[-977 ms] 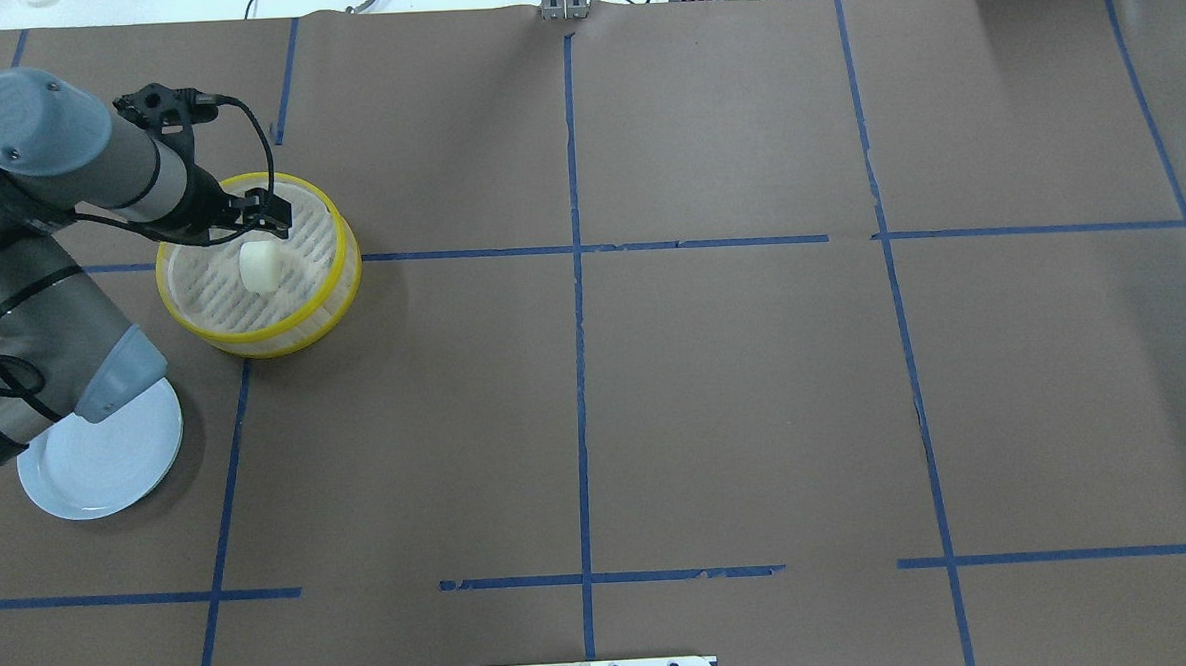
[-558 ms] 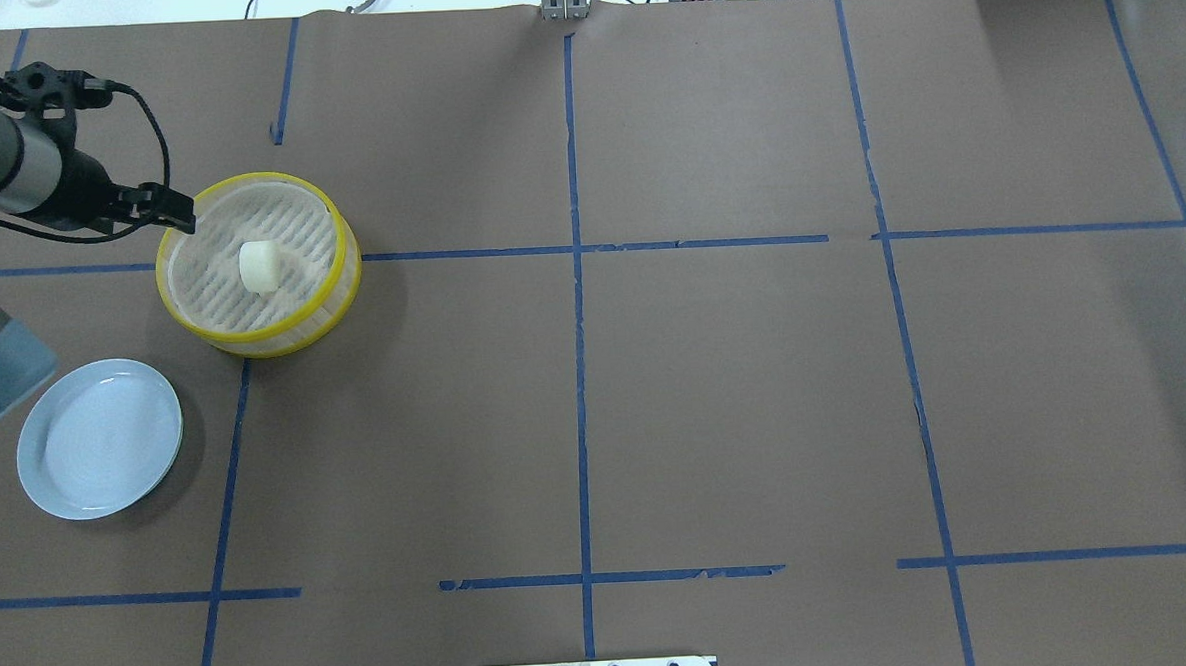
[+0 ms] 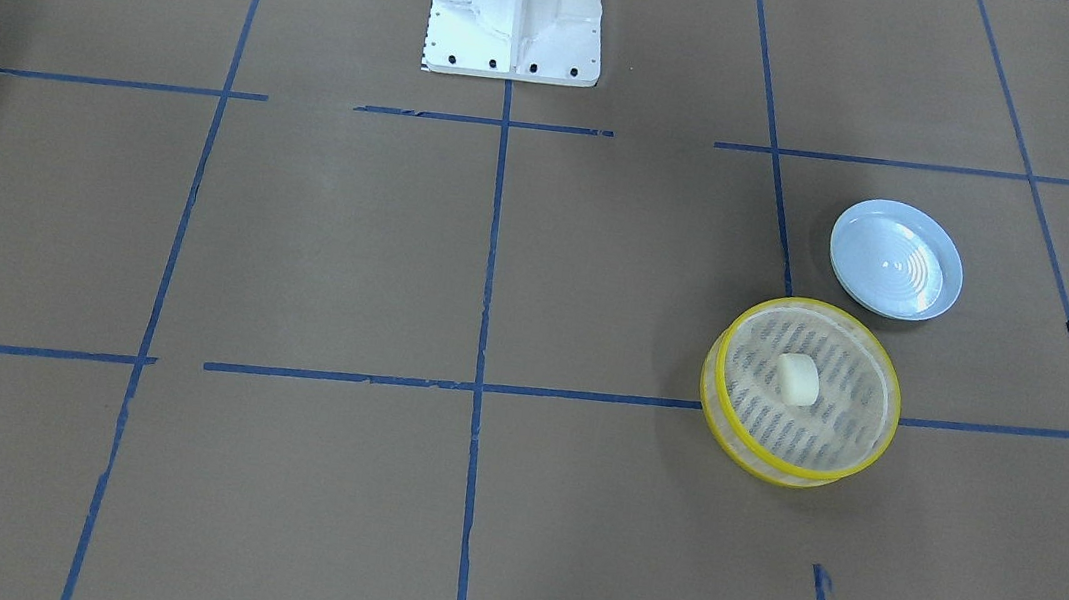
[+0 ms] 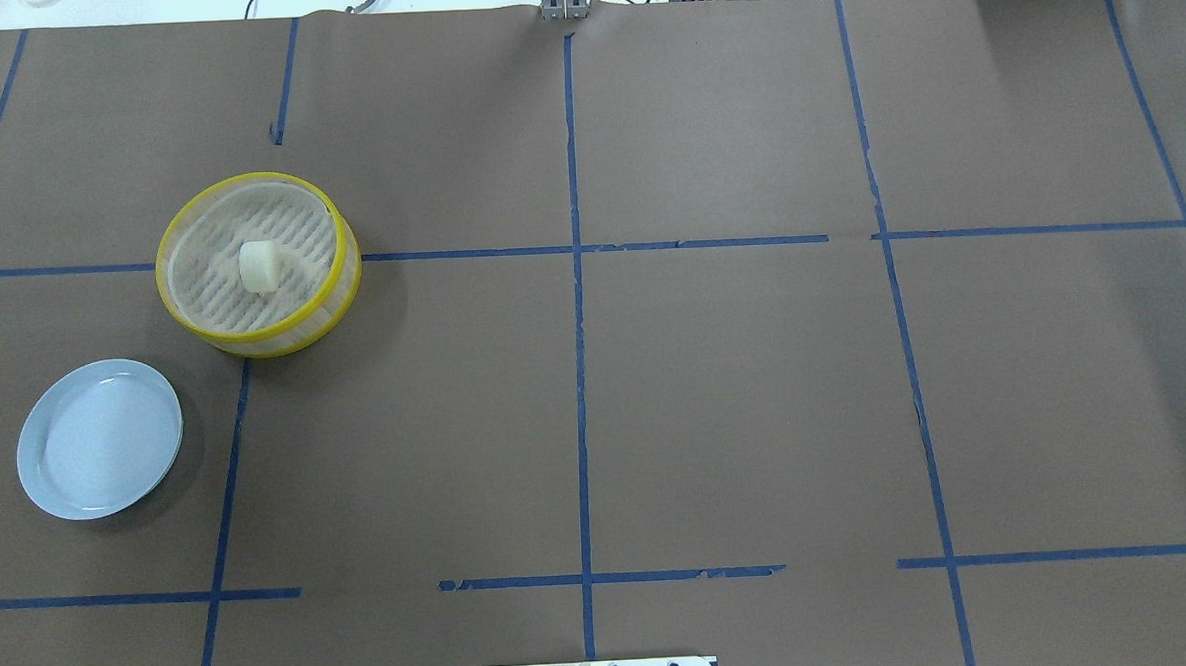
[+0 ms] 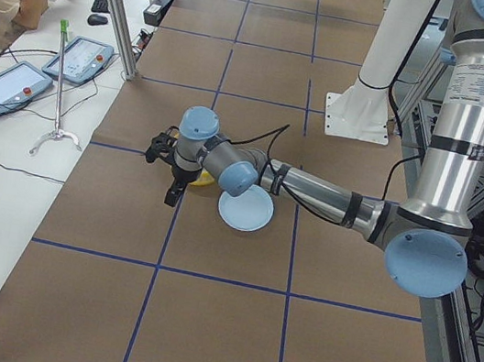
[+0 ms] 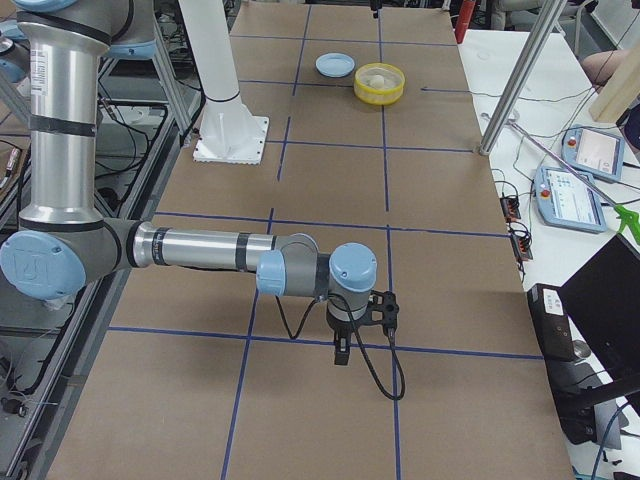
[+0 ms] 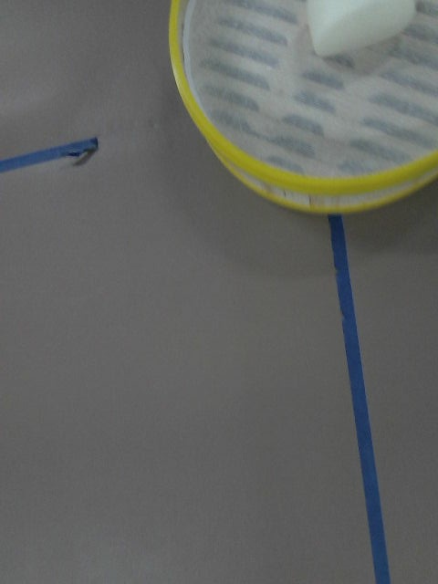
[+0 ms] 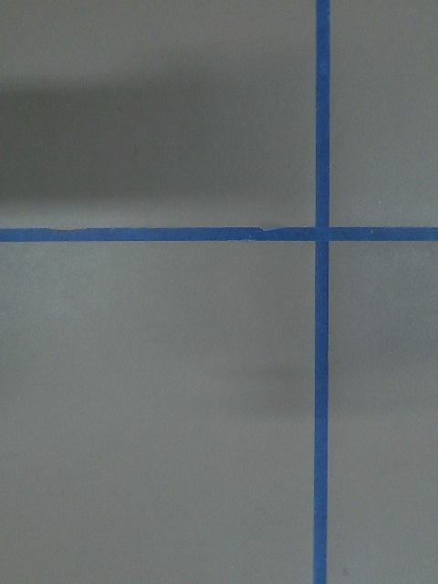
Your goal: Place bun in steamer
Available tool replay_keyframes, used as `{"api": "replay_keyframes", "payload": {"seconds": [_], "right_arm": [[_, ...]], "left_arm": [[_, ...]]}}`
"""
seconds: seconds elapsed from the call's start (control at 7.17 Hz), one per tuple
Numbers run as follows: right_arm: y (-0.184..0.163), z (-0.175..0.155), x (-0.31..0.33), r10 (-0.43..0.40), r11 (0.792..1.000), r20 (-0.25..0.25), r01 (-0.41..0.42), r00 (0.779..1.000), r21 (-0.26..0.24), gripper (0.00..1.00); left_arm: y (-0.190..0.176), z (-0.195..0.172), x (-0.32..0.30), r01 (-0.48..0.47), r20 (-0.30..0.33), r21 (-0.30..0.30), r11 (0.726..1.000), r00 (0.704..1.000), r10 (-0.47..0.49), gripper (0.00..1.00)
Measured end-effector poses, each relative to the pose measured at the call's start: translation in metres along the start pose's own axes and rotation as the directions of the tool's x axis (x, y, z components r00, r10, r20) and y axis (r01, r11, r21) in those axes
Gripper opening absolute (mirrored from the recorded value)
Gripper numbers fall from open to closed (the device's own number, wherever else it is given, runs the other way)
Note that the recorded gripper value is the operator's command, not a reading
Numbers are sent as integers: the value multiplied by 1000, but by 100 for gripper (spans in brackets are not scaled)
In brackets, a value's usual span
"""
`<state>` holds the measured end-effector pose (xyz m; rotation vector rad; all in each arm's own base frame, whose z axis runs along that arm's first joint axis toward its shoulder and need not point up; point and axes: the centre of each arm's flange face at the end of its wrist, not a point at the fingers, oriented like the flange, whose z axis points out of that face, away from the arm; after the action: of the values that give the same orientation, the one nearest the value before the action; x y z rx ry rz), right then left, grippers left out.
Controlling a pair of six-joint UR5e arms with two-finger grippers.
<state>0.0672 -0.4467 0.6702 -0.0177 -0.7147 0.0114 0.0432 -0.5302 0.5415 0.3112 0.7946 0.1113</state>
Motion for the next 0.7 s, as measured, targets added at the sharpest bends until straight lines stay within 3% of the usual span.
{"api": "replay_keyframes", "payload": {"seconds": [0.42,0.7], "right_arm": [[0,0,0,0,1000,0,0,1000,0,100],[0,0,0,1,1000,0,-1,1000,-1,100]], "left_arm": [[13,-41,-75,28,28,-66,997,999,-27,99],[16,-46,-88,96,18,-131,987,995,-95,99]]}}
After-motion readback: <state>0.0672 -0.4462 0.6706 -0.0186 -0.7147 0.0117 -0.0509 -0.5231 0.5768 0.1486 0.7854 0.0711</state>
